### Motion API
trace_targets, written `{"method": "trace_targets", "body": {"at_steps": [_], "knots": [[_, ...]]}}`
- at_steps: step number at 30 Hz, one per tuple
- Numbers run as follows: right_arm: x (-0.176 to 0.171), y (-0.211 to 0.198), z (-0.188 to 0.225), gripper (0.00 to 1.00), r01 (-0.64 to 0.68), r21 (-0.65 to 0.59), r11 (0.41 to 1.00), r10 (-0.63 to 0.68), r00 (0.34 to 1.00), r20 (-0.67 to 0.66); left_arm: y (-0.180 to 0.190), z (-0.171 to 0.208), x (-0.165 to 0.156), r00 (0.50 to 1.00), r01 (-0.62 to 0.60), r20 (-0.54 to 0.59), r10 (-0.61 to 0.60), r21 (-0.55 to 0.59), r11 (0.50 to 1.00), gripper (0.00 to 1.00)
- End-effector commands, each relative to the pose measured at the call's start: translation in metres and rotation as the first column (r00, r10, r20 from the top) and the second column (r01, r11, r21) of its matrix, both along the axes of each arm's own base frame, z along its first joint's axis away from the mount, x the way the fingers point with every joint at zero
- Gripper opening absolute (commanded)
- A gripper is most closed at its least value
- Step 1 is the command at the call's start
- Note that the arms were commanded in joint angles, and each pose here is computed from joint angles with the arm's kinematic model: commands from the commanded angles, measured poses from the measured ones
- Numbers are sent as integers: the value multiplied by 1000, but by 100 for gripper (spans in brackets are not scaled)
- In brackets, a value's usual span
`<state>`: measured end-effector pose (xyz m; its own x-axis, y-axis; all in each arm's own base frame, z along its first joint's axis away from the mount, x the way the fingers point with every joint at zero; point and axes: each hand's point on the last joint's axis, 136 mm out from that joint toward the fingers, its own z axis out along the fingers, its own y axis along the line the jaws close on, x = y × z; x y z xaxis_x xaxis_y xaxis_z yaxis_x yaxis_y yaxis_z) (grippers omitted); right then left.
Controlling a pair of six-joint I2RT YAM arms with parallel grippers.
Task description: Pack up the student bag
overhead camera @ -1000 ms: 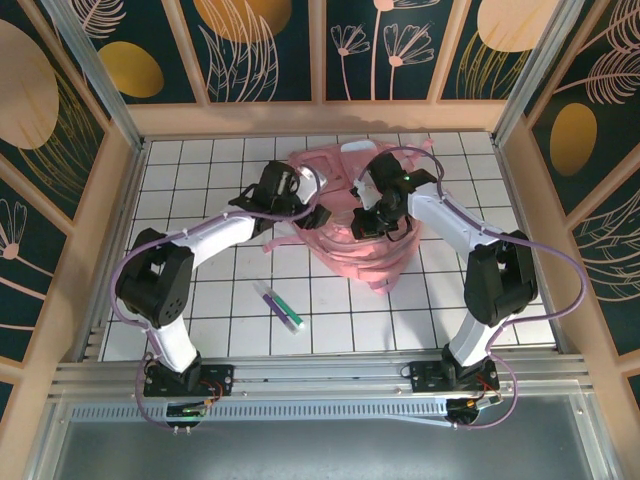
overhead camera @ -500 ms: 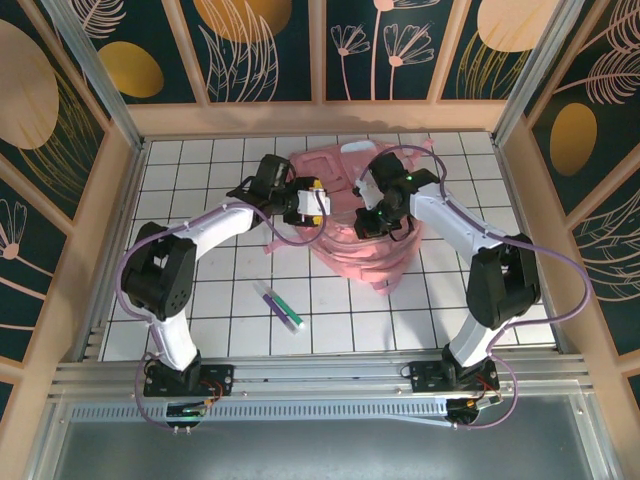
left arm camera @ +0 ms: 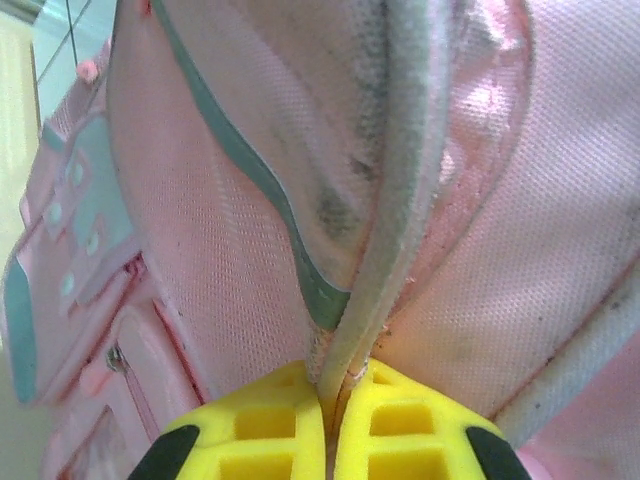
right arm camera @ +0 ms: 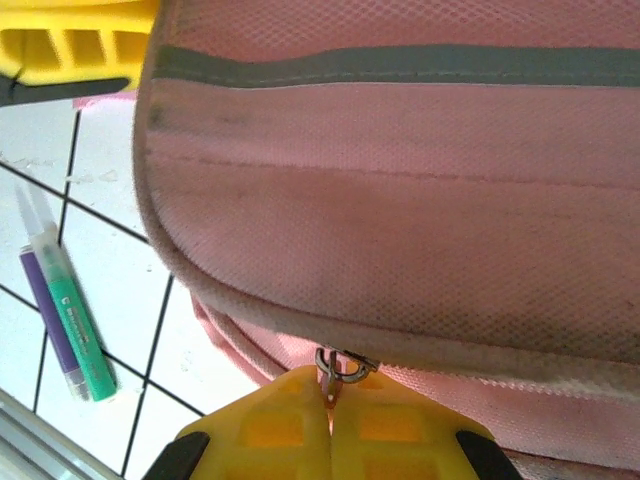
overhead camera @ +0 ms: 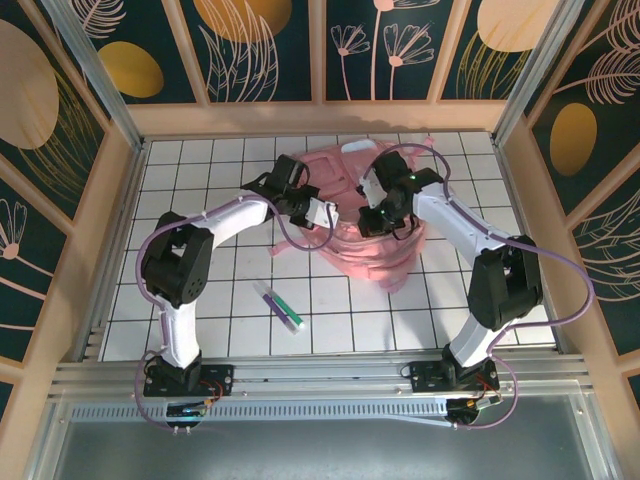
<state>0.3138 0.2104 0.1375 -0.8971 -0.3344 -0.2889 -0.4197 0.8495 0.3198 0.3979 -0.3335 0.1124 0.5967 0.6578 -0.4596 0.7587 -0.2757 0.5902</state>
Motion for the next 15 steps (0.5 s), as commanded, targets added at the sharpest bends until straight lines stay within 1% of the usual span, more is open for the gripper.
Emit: {"method": "trace_targets", "body": {"at_steps": [1,3,5,7,10,12,13,15], "knots": [[5,-15,4,0,37,-39,999,-36,999,14,-12,15,-16,996,84,-4,-84,-49,995,0],[11,-22,2,0,61,-62,996,-60,998,21,-9,21,-17,1000,21,-11,-21,-48,999,0],[18,-24,4,0,73,-67,995,-71,997,29,-3,29,-12,992,-115,-65,111,-54,992,0],[24,-21,6,0,68,-60,996,-66,997,37,4,36,-13,969,-232,-102,226,-50,972,0],[31,-4,6,0,33,-25,999,-32,999,34,9,39,-29,932,-342,-140,333,-42,939,0],[34,9,6,0,-2,-18,1000,3,1000,29,9,49,-41,897,-418,-189,400,-67,906,0],[36,16,7,0,-21,-12,1000,21,999,28,11,62,-45,864,-477,-239,443,-106,873,0],[38,25,7,0,-37,8,999,37,999,22,18,76,-49,797,-576,-321,512,-145,805,0]]}}
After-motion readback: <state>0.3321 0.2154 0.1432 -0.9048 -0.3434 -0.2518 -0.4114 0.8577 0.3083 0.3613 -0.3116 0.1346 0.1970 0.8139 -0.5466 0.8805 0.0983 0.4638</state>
